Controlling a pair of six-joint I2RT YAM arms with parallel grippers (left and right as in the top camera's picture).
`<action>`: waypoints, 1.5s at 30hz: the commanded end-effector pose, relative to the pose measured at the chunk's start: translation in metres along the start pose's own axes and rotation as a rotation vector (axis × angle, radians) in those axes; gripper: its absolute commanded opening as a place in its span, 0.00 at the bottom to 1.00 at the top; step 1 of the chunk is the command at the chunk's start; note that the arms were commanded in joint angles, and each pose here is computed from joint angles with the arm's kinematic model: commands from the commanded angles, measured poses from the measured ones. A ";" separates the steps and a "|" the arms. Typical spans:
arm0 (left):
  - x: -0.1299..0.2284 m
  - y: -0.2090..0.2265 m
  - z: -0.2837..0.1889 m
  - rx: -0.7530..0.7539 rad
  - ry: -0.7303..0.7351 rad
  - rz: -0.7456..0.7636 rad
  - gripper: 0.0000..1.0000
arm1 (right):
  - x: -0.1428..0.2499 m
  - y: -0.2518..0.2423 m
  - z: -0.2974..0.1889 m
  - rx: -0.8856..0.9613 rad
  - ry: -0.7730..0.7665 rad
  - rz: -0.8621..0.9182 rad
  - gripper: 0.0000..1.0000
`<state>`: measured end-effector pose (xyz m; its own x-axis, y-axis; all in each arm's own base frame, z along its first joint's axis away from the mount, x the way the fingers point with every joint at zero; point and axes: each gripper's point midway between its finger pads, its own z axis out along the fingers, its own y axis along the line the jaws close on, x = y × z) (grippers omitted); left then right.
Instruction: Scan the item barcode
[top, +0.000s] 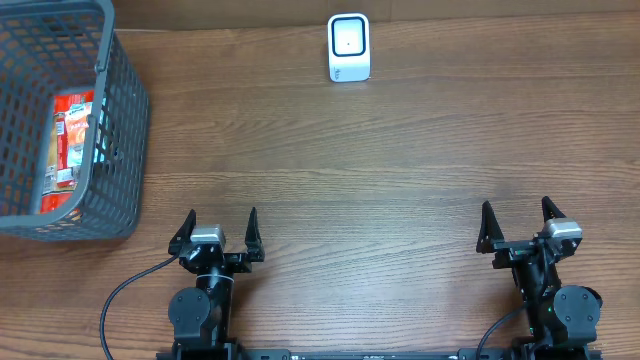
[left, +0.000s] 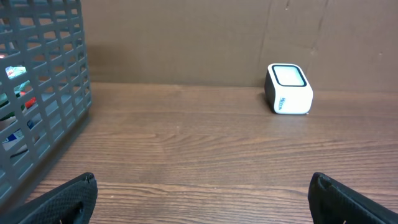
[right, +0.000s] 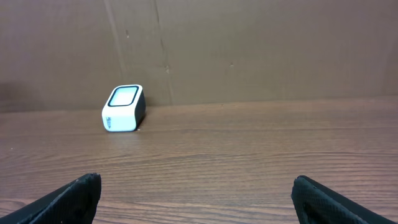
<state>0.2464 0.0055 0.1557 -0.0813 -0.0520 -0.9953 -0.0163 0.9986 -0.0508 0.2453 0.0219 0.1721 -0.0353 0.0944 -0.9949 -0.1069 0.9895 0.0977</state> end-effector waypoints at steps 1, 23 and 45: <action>-0.001 -0.004 0.000 0.019 -0.007 0.020 1.00 | 0.002 0.002 0.000 -0.010 -0.004 -0.001 1.00; -0.014 -0.031 -0.027 0.158 0.160 -0.077 1.00 | 0.002 0.002 0.000 -0.010 -0.003 -0.001 1.00; -0.158 -0.078 -0.024 0.381 0.895 -0.134 1.00 | 0.002 0.002 0.000 -0.010 -0.004 -0.001 1.00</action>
<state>0.2147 -0.0604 0.2958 -0.8135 -0.0530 -0.5792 0.1827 0.9222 -0.3409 0.2453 0.0219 0.1731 -0.0316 0.0949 -0.9950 -0.1072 0.9894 0.0978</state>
